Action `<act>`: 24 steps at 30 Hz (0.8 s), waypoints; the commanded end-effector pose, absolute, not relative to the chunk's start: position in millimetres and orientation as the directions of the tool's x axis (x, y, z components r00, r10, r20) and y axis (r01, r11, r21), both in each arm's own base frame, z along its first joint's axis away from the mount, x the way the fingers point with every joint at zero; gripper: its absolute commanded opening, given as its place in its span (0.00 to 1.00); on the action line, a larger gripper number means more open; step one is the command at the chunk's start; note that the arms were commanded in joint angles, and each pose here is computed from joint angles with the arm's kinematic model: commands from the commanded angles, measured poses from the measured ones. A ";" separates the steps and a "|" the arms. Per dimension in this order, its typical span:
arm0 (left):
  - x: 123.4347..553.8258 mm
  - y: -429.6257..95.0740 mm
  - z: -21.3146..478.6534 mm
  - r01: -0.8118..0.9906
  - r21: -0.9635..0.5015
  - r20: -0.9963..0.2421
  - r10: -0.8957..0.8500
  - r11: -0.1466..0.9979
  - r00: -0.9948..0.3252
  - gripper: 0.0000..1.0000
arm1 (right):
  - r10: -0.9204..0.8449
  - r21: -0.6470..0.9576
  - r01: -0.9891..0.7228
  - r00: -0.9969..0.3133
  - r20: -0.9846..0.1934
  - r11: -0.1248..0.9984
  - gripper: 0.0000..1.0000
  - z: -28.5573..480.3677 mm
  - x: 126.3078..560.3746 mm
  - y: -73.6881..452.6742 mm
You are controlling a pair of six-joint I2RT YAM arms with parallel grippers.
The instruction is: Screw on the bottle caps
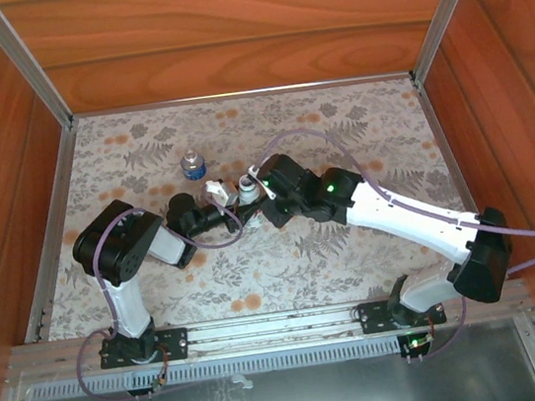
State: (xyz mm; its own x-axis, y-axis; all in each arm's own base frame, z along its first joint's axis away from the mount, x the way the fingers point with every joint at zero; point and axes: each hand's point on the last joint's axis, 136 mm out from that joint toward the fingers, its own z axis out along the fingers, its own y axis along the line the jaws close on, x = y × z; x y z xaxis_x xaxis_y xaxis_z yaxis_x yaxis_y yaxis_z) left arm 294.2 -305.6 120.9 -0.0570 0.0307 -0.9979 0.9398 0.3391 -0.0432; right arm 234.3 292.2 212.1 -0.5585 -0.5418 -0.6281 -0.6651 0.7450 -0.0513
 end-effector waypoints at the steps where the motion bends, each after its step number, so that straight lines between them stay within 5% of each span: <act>1: 291.1 -305.7 114.3 0.947 -0.054 -0.997 0.043 0.317 -0.071 0.54 | -0.579 -0.056 -0.698 -0.543 -0.608 0.714 0.44 222.4 239.7 295.5; 24: 289.3 -306.3 110.3 0.950 -0.059 -0.996 0.049 0.308 -0.078 0.54 | -0.651 -0.018 -0.768 -0.531 -0.543 0.641 0.44 223.0 283.6 336.1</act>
